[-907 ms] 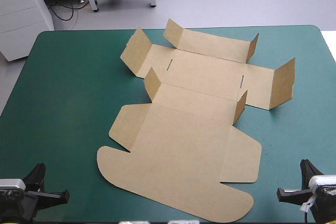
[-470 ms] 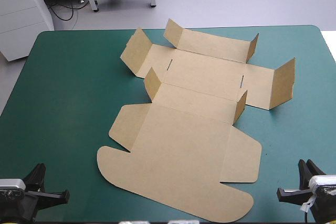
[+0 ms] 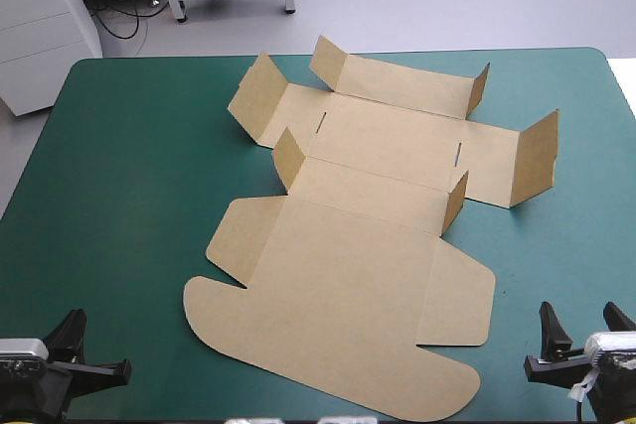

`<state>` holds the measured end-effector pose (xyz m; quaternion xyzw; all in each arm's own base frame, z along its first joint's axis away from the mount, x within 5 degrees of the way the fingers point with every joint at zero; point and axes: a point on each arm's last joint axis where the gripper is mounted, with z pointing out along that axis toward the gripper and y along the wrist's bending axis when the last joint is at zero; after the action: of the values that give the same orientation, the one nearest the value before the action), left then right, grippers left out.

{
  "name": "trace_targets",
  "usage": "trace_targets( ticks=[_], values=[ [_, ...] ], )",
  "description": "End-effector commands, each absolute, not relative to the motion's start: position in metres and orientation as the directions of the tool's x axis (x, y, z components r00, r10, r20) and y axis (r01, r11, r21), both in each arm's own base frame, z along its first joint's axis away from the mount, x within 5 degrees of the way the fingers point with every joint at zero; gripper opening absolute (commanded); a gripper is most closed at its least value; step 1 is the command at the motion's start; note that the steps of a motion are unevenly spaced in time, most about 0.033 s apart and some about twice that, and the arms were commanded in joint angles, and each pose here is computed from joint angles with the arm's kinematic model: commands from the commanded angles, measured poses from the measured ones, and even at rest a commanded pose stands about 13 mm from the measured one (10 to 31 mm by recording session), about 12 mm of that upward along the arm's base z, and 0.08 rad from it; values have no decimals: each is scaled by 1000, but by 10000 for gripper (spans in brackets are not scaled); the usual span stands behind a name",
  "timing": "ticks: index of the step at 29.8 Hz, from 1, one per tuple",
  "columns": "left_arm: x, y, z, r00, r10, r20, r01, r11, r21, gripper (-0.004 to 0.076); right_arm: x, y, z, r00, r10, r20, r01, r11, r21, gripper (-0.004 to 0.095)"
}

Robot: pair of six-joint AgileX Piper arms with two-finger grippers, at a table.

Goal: Fold the box

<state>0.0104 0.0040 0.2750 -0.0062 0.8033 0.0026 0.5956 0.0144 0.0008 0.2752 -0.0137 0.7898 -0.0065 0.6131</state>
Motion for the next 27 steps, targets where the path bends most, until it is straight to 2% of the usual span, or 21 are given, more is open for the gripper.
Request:
trace_targets(
  ticks=[1,6,11,19,27],
  values=[
    [7,4,288,-183,-19,-983,-4,1000,-19,-32,7,1,291,-119,-17,-993,-8,1000,-16,713],
    [7,4,288,-183,-19,-983,-4,1000,-19,-32,7,1,302,-113,92,-989,-3,996,93,713],
    [7,4,288,-183,-19,-983,-4,1000,-19,-32,14,3,328,-134,146,-980,-15,989,149,713],
    [7,4,288,-183,-19,-983,-4,1000,-19,-32,63,10,372,-308,214,-927,-39,971,237,713],
    [7,4,288,-183,-19,-983,-4,1000,-19,-32,132,19,397,-498,296,-815,-38,931,362,713]
  ],
)
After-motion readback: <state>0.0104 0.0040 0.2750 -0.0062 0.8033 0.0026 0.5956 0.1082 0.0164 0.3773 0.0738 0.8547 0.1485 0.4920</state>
